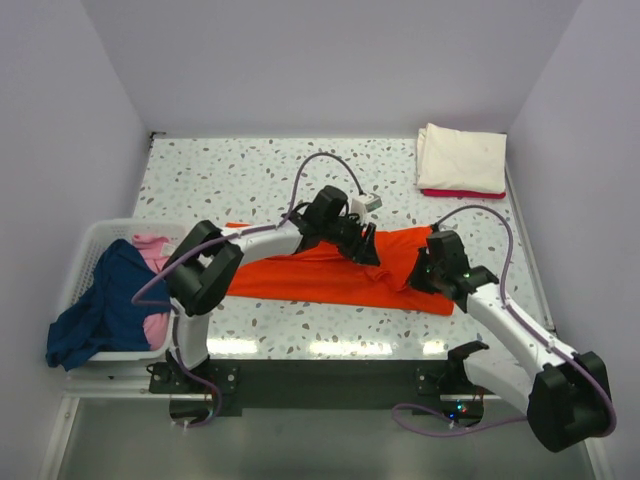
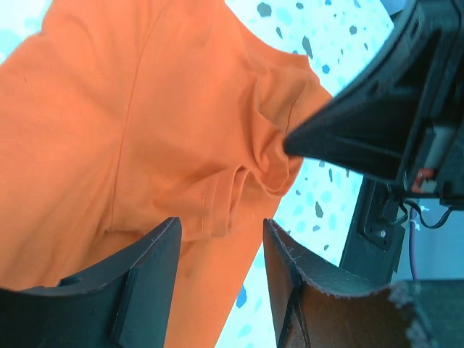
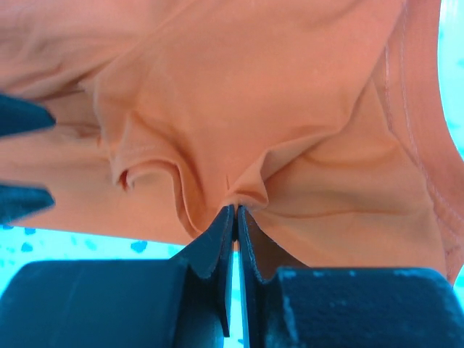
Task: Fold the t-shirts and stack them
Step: Fold the tshirt
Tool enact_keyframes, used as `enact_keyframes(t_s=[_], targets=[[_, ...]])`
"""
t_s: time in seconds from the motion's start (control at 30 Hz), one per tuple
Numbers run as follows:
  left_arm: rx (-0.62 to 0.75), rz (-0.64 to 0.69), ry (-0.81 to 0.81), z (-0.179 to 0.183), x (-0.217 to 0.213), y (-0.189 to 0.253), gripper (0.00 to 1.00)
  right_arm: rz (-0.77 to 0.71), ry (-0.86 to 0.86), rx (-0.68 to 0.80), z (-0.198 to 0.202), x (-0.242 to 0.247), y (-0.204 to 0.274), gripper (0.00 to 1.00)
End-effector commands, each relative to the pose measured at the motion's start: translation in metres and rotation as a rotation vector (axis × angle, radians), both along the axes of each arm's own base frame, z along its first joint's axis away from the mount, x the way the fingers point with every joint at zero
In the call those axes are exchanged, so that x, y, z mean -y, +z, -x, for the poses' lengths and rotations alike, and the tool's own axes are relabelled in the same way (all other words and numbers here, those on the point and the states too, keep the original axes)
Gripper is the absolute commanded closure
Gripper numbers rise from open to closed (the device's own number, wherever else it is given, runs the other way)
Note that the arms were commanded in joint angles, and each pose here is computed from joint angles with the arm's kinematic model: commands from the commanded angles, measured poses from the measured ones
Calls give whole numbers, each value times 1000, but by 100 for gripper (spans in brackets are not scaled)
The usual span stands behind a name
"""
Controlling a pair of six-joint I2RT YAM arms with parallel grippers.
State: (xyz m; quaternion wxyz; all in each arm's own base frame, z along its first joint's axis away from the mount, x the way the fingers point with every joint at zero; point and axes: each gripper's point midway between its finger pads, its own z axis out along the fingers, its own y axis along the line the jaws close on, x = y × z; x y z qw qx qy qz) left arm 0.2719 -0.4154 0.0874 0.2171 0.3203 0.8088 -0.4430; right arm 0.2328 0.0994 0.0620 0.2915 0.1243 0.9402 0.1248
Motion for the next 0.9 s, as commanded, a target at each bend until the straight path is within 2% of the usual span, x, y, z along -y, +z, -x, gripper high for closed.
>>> enact_keyframes(t_s=[0.0, 0.17, 0.3, 0.57, 0.87], targets=[[28, 33, -8, -12, 16, 15, 46, -33, -8, -43, 21, -1, -4, 93], [24, 39, -38, -9, 28, 13, 46, -76, -10, -57, 39, -2, -7, 83], [2, 20, -75, 1, 33, 4, 46, -97, -28, -36, 40, -2, 4, 63], [-41, -51, -112, 25, 33, -23, 47, -30, -123, 60, 10, 12, 39, 62], [-8, -209, -34, 22, 1, -41, 50, 144, -204, 18, -34, 32, 28, 63]])
